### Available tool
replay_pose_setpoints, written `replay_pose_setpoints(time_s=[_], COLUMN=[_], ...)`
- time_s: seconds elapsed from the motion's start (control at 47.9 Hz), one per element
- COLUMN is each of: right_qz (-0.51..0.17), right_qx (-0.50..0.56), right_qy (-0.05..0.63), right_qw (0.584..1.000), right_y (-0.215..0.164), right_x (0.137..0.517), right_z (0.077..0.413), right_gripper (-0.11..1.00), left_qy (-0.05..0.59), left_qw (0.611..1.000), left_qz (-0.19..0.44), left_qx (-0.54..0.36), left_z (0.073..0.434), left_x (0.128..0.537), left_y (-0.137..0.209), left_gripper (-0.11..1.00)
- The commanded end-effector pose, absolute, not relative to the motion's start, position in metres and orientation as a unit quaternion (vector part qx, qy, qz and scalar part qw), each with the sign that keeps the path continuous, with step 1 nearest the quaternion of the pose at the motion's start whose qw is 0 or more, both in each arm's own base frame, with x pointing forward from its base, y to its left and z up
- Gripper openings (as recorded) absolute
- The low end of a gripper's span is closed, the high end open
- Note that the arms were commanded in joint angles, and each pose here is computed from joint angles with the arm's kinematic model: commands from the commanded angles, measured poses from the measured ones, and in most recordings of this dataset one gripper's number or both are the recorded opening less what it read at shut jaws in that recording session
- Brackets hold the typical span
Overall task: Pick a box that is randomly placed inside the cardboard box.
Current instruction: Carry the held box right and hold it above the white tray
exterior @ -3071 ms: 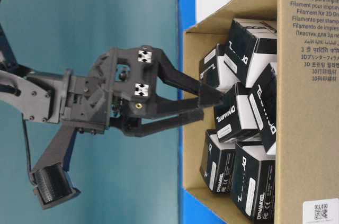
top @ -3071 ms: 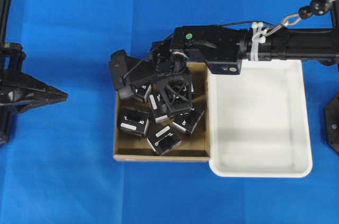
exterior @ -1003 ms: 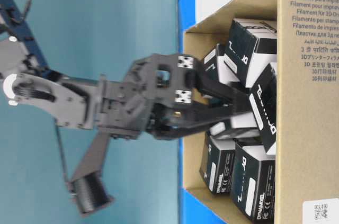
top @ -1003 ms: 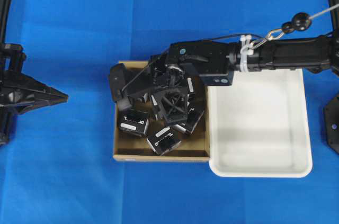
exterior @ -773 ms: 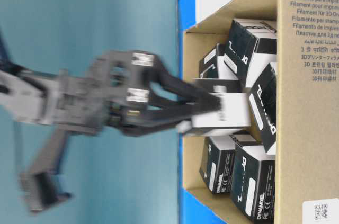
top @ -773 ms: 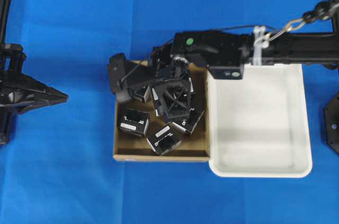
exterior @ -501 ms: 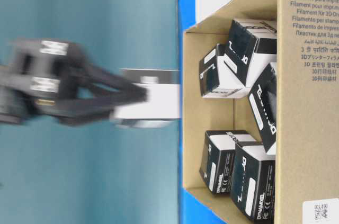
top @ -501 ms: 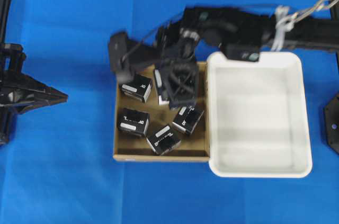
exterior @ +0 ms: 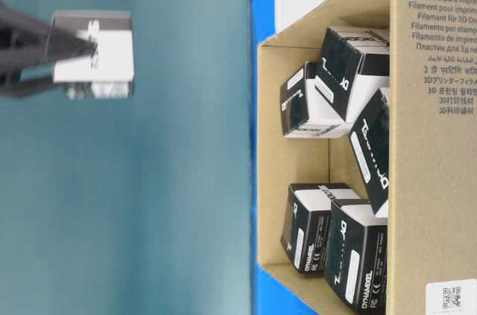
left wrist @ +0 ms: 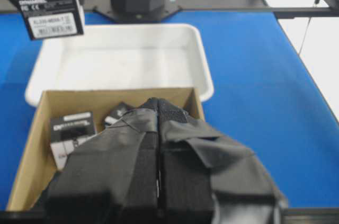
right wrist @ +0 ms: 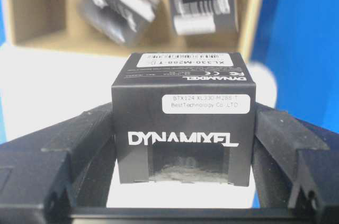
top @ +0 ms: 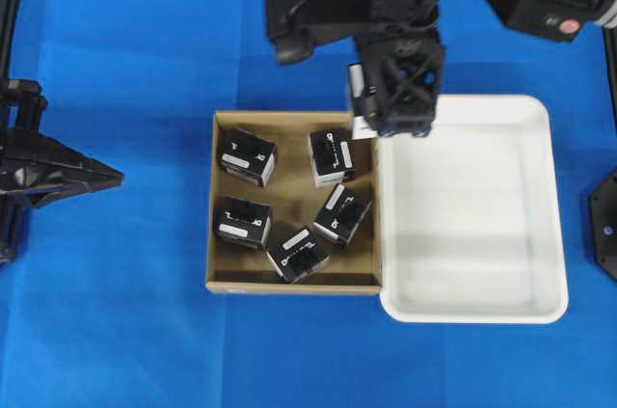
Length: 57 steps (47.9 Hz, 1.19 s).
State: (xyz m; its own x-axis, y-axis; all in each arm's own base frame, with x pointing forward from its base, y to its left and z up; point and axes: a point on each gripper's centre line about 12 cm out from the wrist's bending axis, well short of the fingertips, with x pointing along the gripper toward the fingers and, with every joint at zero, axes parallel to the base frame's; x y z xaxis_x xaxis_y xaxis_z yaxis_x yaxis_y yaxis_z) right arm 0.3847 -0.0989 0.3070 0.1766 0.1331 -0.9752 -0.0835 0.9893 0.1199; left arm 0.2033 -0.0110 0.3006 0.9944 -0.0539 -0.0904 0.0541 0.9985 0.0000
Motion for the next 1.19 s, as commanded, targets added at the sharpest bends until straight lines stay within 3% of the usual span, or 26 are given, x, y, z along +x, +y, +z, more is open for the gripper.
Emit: replay_pose_setpoints(time_s=[0.0, 0.209, 0.418, 0.752, 1.17], right_qz=[0.066, 0.038, 0.033, -0.005, -0.017], right_qx=[0.023, 0.042, 0.039, 0.015, 0.008], right_qy=[0.634, 0.632, 0.638, 0.605, 0.610], right_qw=[0.770, 0.773, 0.769, 0.796, 0.792], right_y=[-0.100, -0.107, -0.101, -0.106, -0.117], right_x=[0.371, 0.334, 0.308, 0.302, 0.312], right_z=[0.307, 0.273, 0.213, 0.153, 0.122], right_gripper=[0.71, 0.71, 0.71, 0.71, 0.71], left_qy=[0.031, 0.031, 0.036, 0.038, 0.034], left_qw=[0.999, 0.999, 0.999, 0.999, 0.999], left_qz=[-0.028, -0.028, -0.027, -0.026, -0.028], left_qx=[0.001, 0.002, 0.000, 0.001, 0.000], left_z=[0.312, 0.312, 0.311, 0.314, 0.318], left_x=[0.206, 0.206, 0.209, 0.214, 0.215], left_y=[-0.011, -0.011, -0.011, -0.011, -0.012], left_gripper=[-0.06, -0.06, -0.06, -0.06, -0.06])
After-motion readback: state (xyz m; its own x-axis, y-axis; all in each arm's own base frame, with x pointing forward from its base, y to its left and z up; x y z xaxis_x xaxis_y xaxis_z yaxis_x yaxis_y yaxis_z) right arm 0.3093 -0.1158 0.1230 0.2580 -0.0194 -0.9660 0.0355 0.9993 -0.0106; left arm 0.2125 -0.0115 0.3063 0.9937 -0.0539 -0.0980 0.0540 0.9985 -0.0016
